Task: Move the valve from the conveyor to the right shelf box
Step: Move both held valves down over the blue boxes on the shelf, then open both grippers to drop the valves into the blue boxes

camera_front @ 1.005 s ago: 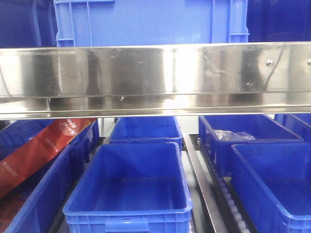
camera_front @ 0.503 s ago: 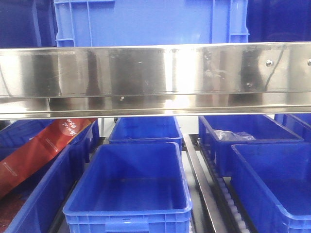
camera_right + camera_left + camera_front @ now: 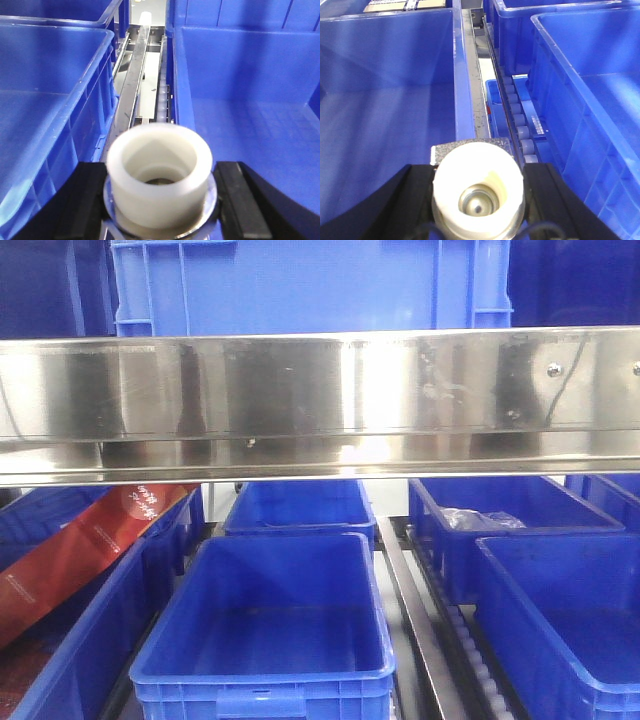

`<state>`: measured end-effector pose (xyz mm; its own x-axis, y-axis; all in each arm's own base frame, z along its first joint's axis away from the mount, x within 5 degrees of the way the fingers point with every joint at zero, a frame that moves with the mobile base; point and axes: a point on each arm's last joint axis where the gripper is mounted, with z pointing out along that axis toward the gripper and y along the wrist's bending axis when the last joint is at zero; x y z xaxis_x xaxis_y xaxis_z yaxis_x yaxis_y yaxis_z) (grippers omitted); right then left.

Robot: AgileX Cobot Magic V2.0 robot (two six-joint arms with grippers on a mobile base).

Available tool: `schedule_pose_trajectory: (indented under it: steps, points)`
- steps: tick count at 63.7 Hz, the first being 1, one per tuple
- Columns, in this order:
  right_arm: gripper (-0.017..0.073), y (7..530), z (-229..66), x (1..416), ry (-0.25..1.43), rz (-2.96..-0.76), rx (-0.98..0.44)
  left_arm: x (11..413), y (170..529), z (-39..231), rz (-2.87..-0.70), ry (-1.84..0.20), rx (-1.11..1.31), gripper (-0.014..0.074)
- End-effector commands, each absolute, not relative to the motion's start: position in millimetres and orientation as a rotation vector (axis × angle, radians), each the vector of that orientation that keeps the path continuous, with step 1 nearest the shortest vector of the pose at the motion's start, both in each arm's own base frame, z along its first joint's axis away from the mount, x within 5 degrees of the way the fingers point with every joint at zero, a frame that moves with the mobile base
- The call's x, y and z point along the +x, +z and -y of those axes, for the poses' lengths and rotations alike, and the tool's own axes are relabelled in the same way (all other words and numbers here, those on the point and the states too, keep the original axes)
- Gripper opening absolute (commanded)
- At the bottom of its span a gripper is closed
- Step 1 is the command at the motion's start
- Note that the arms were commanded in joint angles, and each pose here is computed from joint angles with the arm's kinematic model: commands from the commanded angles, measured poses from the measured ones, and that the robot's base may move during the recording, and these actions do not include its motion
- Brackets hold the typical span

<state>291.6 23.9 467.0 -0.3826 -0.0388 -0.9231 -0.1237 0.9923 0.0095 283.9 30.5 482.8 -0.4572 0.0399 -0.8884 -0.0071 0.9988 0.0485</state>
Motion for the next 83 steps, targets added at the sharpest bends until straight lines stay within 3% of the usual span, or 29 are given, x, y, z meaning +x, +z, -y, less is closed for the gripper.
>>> schedule_pose_trajectory:
  steps: [1, 24, 36, 56, 70, 83]
  points:
    - [-0.0154, 484.9, -23.0, 287.0, 0.071, -1.846, -0.118, 280.8, 494.1, -29.0, -1.965, 0.048, 0.013, -0.0111]
    - [-0.0154, 487.1, -23.0, 286.6, 0.071, -1.836, -0.117, 282.3, 495.4, -28.5, -1.946, 0.036, 0.008, -0.0111]
    - [-0.0154, 517.5, -37.0, 279.6, 0.108, -1.739, -0.159, 283.8, 513.1, -10.4, -1.851, -0.061, 0.118, -0.0111]
    - [-0.0154, 538.2, -109.0, 313.9, 0.260, -1.661, -0.331, 328.9, 533.2, 92.2, -1.729, -0.279, 0.403, -0.0111]
    - [-0.0154, 501.0, -153.2, 351.7, 0.311, -1.734, -0.412, 379.0, 492.1, 154.4, -1.746, -0.360, 0.495, -0.0111]
    - [-0.0154, 452.1, -178.5, 386.8, 0.315, -1.852, -0.457, 417.2, 443.1, 172.2, -1.837, -0.363, 0.509, -0.0111]
